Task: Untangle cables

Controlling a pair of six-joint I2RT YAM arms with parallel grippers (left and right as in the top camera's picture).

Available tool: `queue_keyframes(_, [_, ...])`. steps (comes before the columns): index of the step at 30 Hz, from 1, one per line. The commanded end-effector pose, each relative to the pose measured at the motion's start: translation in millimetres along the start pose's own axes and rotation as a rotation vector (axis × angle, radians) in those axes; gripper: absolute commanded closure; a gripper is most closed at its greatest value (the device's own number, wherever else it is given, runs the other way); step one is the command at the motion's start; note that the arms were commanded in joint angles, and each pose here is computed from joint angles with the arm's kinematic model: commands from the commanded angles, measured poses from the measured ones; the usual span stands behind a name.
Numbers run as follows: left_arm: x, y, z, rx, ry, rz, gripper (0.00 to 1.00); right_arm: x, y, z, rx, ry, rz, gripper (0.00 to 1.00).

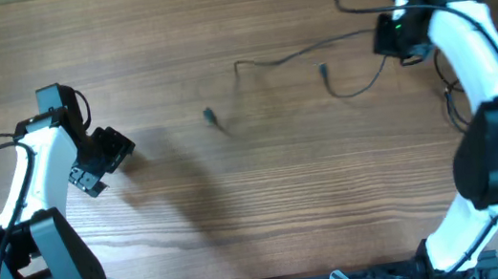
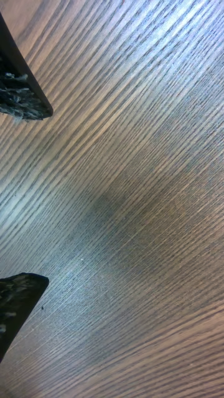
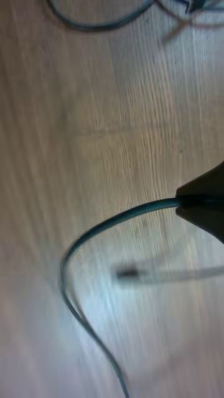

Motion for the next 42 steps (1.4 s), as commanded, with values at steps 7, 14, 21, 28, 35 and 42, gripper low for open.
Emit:
queue_keyframes(7, [4, 3, -1, 0.017, -0.015, -0.009, 0.20, 42, 87, 14, 0.186, 0.011, -0.563, 0.96])
queue_keyframes(14, [4, 4, 0, 0.017, -0.011, -0.012, 0.20, 64, 166, 45, 0.446, 0.029, -0.874, 0.95])
queue_keyframes(21, [4, 4, 0, 0.017, -0.011, -0.012, 0.20, 96, 219, 64, 0.596, 0.007, -1.174, 0.89])
queue_keyframes(28, [4, 4, 0, 0.017, -0.011, -0.012, 0.20, 100, 238, 72, 0.657, -0.005, -1.204, 0.90])
queue_keyframes(35, [4, 4, 0, 0.017, -0.011, -0.013, 0.20, 113, 253, 79, 0.700, -0.009, -1.304, 0.90])
queue_keyframes(42, [4, 4, 0, 0.017, -0.011, -0.012, 0.20, 84, 248, 69, 0.597, -0.003, -1.050, 0.96])
Point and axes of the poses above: each gripper's point midway between its finger pads, its own x axis back along the fingers, its own y axis along the line the jaws close on, z = x × y, the point moved 4 cm from there along x, back along the fingers, and after that the axes turned 4 degrees about x, right-handed, at the moved point
